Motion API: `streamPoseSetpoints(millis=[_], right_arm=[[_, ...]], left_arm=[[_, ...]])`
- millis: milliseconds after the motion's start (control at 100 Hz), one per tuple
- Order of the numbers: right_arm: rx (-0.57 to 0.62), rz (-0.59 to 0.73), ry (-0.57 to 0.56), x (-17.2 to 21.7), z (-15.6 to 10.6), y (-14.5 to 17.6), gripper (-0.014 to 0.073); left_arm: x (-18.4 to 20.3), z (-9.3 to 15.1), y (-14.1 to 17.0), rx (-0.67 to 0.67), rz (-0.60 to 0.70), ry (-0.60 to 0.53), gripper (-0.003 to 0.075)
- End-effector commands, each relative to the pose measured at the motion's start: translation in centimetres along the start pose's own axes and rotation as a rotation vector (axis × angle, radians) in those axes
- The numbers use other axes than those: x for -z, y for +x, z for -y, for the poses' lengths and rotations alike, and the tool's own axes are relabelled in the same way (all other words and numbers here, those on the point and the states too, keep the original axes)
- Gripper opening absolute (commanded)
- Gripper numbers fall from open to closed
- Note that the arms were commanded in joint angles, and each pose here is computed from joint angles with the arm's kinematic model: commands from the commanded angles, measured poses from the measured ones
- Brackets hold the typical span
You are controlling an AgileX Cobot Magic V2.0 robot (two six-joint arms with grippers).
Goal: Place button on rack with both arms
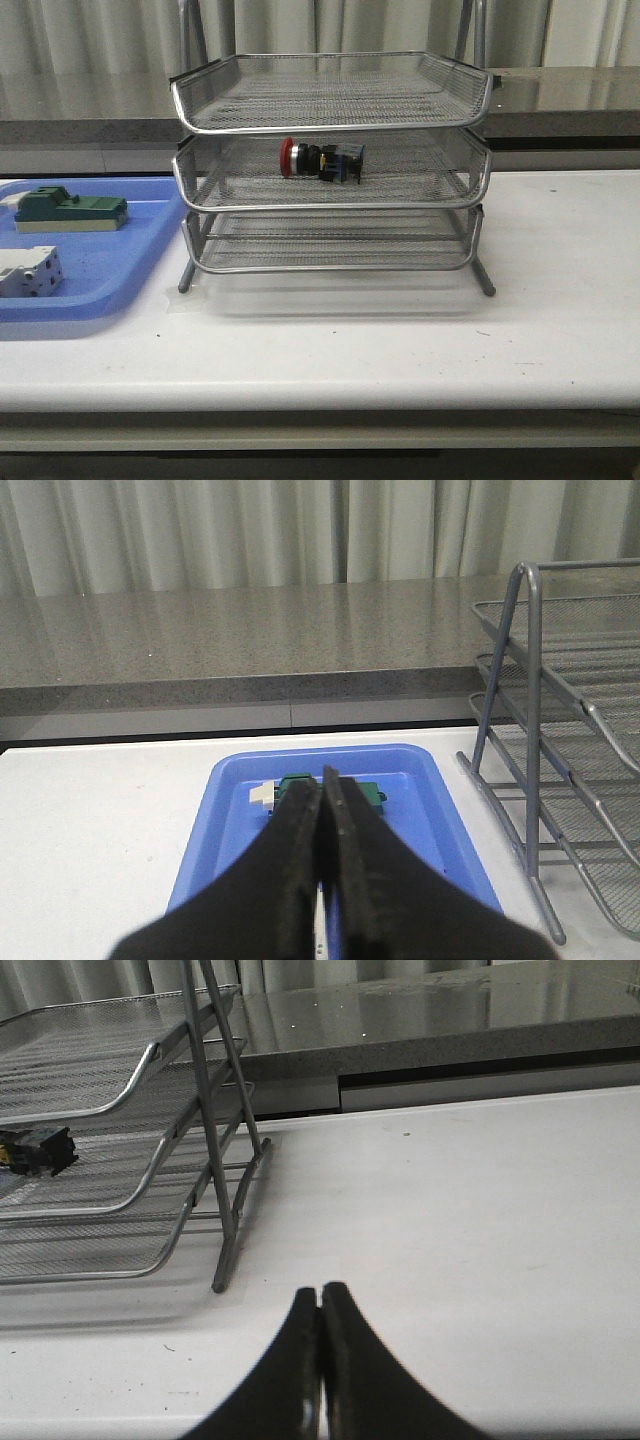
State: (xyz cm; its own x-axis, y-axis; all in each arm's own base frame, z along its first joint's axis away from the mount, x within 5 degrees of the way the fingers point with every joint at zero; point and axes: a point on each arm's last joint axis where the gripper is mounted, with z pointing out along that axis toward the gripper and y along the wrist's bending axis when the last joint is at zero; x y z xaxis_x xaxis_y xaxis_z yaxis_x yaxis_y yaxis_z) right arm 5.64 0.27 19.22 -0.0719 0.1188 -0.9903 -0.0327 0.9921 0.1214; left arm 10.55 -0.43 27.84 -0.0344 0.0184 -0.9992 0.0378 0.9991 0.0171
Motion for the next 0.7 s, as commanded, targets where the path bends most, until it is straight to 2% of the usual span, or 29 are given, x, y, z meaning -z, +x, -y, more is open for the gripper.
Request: streamPoseSetpoints(millis=[0, 460, 510, 640, 690], right_arm=[[0.002, 0.116, -0.011, 0.29, -0.12, -1.29, -0.0059], [0.002, 0.116, -0.011, 0.29, -0.12, -1.29, -0.0059], [0.002, 0.116, -0.011, 0.29, -0.12, -1.29, -0.0059], [0.002, 0.116, -0.011, 0.29, -0.12, -1.29, -0.0059], [0.002, 0.116, -0.011, 0.29, -0.12, -1.29, -0.0059]], left_arm=[[0.03, -0.30, -1.67, 0.016, 0.099, -0.031, -0.0020], [0.02, -0.29, -1.53, 0.011, 0.095, -0.031, -0.0020], [0.02, -0.26, -1.54, -0.024, 0.096, -0.028, -0.0020], [0.53, 0.03, -1.28, -0.240, 0.103, -0.007, -0.0020], [0.90, 0.08, -0.97, -0.255, 0.111, -0.004, -0.0020]])
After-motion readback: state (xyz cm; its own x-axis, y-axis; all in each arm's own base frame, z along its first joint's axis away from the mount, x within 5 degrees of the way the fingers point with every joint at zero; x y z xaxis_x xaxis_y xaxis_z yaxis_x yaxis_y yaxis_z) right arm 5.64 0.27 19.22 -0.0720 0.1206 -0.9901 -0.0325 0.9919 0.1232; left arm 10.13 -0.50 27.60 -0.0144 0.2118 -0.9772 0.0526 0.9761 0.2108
